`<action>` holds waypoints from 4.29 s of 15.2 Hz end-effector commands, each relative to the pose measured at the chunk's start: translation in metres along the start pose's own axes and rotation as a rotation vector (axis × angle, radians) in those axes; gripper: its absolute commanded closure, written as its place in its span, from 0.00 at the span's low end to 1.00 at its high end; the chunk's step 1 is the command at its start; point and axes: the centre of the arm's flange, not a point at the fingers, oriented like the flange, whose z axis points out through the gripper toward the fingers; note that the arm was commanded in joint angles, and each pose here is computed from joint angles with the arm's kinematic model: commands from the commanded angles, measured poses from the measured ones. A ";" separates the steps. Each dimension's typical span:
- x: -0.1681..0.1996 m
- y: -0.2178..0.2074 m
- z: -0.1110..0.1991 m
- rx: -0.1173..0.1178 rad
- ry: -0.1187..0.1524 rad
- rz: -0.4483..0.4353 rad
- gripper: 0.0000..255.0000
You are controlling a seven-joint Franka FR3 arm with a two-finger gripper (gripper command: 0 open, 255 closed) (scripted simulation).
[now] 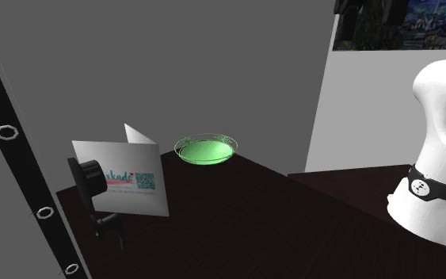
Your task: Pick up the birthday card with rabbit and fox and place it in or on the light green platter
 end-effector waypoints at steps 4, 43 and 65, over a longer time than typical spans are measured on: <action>0.037 -0.006 0.016 -0.012 -0.006 0.018 0.00; 0.337 -0.015 0.202 -0.107 -0.053 0.163 0.00; 0.338 -0.022 0.144 -0.107 -0.053 0.163 1.00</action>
